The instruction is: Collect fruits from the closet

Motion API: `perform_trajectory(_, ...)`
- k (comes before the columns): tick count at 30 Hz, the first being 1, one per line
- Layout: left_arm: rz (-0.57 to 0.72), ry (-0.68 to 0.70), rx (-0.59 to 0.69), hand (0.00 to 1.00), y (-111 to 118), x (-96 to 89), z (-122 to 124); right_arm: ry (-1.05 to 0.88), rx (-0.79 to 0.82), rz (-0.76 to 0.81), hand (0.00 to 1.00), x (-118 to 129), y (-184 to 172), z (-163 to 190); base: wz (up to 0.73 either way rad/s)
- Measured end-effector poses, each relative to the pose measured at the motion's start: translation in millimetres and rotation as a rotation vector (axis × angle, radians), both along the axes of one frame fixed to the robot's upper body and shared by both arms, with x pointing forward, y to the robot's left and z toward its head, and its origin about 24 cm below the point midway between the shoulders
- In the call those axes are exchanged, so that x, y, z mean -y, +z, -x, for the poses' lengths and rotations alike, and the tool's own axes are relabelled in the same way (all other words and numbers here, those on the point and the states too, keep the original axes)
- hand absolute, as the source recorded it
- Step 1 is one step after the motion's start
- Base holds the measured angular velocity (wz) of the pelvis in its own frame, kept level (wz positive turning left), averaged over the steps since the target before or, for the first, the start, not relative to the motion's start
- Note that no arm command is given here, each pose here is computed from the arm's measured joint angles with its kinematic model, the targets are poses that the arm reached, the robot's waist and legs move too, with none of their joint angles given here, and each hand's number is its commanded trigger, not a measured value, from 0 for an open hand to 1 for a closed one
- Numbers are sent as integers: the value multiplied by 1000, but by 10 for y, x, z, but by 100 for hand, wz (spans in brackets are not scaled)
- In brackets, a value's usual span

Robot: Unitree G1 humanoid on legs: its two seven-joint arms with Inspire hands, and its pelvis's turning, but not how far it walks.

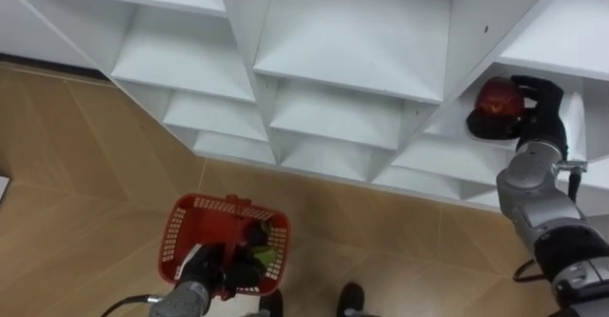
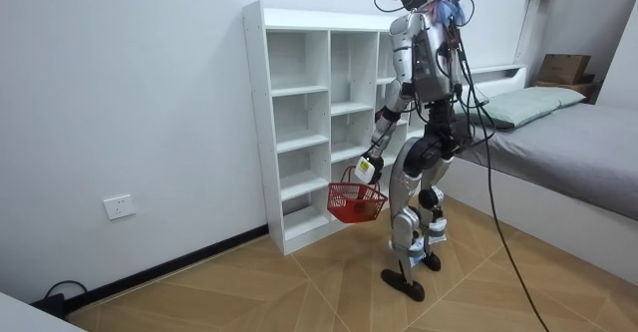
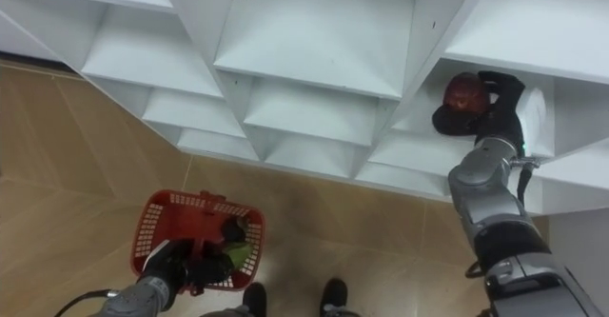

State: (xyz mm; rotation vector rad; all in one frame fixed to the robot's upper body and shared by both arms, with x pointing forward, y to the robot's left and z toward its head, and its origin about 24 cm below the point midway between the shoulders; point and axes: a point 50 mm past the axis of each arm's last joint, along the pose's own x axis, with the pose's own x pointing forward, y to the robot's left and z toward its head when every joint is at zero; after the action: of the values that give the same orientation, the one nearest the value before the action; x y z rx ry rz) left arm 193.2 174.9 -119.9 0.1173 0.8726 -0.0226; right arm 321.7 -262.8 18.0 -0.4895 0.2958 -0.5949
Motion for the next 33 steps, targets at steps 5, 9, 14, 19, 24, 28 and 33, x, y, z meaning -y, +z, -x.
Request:
perform_trajectory(5, 8, 4, -4, 100, -5, -5, 5, 9, -2, -4, 100, -13, -3, -4, 0)
perform_trajectory(9, 11, 7, -7, 100, -9, -1, 9, 21, -7, -9, 100, -18, -6, -7, 0)
perform_trajectory(14, 13, 4, -17, 100, -23, -2, 22, 25, -13, -37, 100, -27, -24, -6, 0)
perform_trajectory(19, 13, 3, -21, 100, -27, -8, 24, 43, -22, -73, 100, -35, -45, -4, 1)
perform_trajectory(24, 21, 6, -20, 100, -25, -15, 20, 77, -53, -101, 100, -37, -96, 14, 0)
perform_trajectory(28, 32, 12, -14, 100, -14, -46, 13, 91, -79, -139, 100, -32, -164, 58, 9)
perform_trajectory(33, 47, 8, -14, 100, -12, -46, 19, 101, -106, -158, 100, -16, -235, 118, 4)
